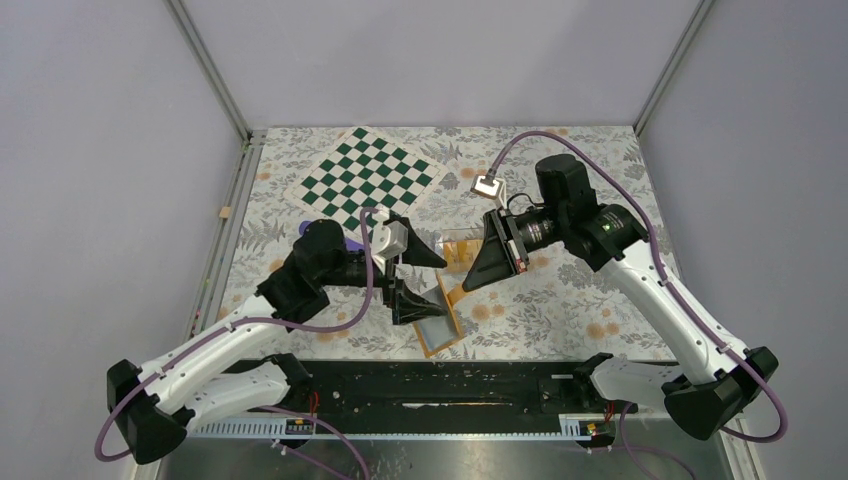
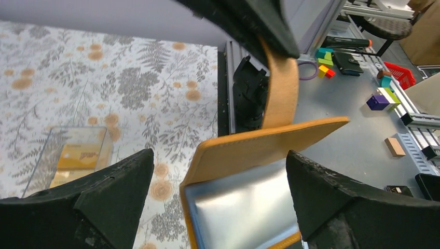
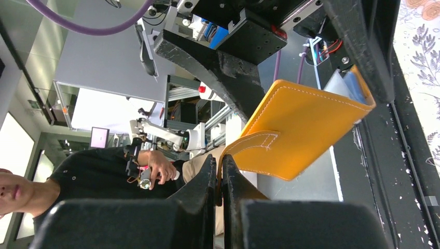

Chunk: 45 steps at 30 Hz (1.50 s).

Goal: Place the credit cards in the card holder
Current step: Open the card holder at the center of the board.

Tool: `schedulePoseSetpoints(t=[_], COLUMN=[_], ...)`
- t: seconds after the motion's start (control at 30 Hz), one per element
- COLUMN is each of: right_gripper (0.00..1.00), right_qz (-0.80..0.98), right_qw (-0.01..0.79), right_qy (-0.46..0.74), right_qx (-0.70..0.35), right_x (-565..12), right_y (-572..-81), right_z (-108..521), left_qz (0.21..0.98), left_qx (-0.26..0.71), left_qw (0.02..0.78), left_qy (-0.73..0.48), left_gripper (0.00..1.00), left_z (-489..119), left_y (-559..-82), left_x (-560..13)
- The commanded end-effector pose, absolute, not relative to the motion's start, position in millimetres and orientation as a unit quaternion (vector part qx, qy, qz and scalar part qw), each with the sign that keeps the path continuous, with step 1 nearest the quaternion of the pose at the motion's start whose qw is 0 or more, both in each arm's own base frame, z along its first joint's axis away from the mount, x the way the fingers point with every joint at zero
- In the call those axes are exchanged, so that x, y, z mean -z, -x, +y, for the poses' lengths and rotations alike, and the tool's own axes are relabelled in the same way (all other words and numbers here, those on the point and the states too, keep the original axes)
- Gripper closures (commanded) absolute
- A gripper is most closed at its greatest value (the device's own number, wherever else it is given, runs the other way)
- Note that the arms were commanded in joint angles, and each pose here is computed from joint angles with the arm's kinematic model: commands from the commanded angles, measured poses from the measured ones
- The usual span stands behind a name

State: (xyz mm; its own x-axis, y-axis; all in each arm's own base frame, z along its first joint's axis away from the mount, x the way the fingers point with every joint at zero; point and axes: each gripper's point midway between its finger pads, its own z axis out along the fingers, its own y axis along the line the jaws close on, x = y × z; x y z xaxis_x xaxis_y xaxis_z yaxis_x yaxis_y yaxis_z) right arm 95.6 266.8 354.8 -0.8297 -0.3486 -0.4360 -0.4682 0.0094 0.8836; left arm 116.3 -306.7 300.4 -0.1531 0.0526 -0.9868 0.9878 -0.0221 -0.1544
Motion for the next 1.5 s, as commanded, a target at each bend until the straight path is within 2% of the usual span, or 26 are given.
schedulePoseSetpoints(t=[0.0, 0.1, 0.17, 0.23, 0.4, 0.57, 0.77, 0.87, 0.9, 1.0, 1.1, 1.2, 1.47], right_gripper=[1.0, 1.0, 1.0, 1.0, 1.0, 0.99, 0.95, 0.77, 0.62, 0.37, 0.23, 0.16, 0.1], right_qz=[0.684, 0.683, 0.683, 0.685, 0.697, 0.714, 0.738, 0.753, 0.758, 0.77, 0.773, 0.767, 0.749], right_qw=[0.032, 0.028, 0.03, 0.035, 0.05, 0.069, 0.1, 0.114, 0.124, 0.147, 0.163, 0.162, 0.155], right_qy=[0.303, 0.301, 0.301, 0.3, 0.291, 0.276, 0.258, 0.255, 0.254, 0.257, 0.267, 0.28, 0.302], right_qx=[-0.663, -0.665, -0.665, -0.663, -0.654, -0.64, -0.615, -0.596, -0.588, -0.565, -0.552, -0.554, -0.569], right_x=[-365.3, -363.8, -364.0, -363.7, -360.1, -353.7, -342.4, -334.6, -332.1, -326.7, -322.8, -320.8, -323.7], right_y=[-89.2, -90.8, -92.2, -94.3, -101.9, -111.6, -123.0, -126.6, -129.5, -132.3, -132.3, -127.8, -118.2], right_z=[266.3, 267.6, 268.4, 269.6, 273.3, 276.7, 277.8, 275.7, 274.9, 270.3, 266.2, 264.3, 263.2], left_qz=[0.458, 0.448, 0.447, 0.453, 0.479, 0.493, 0.511, 0.532, 0.541, 0.57, 0.578, 0.58, 0.581], left_qx=[0.558, 0.57, 0.573, 0.573, 0.564, 0.552, 0.538, 0.53, 0.526, 0.516, 0.521, 0.53, 0.543], left_qw=[0.482, 0.477, 0.473, 0.469, 0.454, 0.462, 0.486, 0.496, 0.498, 0.497, 0.492, 0.486, 0.461], left_qy=[-0.497, -0.497, -0.498, -0.497, -0.496, -0.488, -0.461, -0.436, -0.428, -0.403, -0.391, -0.384, -0.394], left_gripper=[0.03, 0.07, 0.16, 0.29, 0.72, 0.99, 1.0, 1.0, 1.0, 1.0, 1.0, 1.0, 1.0], left_z=[-313.5, -317.5, -319.2, -319.8, -316.9, -311.2, -301.9, -297.1, -294.9, -289.4, -284.9, -281.7, -280.5], left_y=[-102.7, -96.2, -93.5, -93.8, -94.4, -96.2, -101.6, -108.3, -110.4, -118.0, -118.5, -117.0, -110.8], left_x=[-348.9, -351.0, -350.2, -348.2, -337.1, -335.5, -339.9, -339.1, -338.2, -332.2, -331.4, -332.9, -329.9])
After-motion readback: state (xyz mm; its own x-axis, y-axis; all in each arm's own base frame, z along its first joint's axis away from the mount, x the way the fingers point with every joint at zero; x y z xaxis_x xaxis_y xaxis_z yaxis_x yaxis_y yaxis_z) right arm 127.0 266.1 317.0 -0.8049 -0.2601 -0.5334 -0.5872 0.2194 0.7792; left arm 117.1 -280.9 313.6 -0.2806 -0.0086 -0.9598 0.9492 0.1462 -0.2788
